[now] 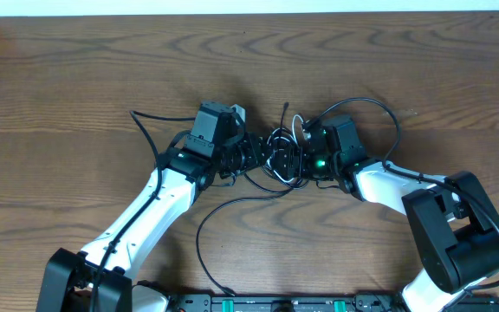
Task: Untangle cables
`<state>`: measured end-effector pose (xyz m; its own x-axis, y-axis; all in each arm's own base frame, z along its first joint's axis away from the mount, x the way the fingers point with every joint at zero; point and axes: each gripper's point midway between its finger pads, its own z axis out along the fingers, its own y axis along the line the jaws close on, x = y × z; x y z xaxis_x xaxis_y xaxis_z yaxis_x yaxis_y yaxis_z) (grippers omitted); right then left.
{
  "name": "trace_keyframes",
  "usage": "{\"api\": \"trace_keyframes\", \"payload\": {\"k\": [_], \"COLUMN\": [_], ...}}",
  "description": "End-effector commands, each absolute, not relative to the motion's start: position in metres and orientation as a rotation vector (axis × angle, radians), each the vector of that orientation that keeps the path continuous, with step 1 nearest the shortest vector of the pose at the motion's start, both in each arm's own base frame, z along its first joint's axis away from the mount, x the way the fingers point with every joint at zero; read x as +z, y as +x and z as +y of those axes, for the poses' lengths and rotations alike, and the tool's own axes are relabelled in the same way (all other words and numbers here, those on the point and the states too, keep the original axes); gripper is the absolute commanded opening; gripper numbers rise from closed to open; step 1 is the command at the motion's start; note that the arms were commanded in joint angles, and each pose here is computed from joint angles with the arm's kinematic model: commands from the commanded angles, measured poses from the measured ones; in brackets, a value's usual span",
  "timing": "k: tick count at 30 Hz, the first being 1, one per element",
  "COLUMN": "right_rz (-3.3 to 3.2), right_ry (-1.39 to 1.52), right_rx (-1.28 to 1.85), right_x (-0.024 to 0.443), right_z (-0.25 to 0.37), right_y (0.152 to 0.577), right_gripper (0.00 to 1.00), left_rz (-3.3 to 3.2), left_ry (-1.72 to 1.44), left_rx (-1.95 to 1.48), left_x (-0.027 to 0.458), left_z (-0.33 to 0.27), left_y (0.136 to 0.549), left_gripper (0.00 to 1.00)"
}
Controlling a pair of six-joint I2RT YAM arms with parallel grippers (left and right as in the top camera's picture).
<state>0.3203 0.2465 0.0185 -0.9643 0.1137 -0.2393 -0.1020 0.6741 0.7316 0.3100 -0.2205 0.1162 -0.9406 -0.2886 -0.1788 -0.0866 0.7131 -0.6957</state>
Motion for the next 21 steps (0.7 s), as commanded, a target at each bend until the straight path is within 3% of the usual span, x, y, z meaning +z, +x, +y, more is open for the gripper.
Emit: {"api": "trace_keyframes", "payload": {"k": [1,10,21], "right_rz": [2.691,2.694,2.694], "right_ry": [0.080,0.082,0.079], "right_rx": [0.975,0.969,0.966], "right_x": [-0.013,-0.013,-0.014], "right_z": [0.223,0.222,0.223], "right_y": [0.320,0.320,0.320], "right_gripper": [0.68,0.69,0.71], "left_rz": [2.651,2.566,2.532], "left_ry": [-0.265,-0.108,-0.131], "left_rx": [-1.100,-1.082,-0.955], "left_x": [0.119,0.134,0.131], "left_z": [-0.225,-0.227,-0.219], "left_y": [0.305,0.311,0.323], "left_gripper": [0.36,0.35,0.36]}}
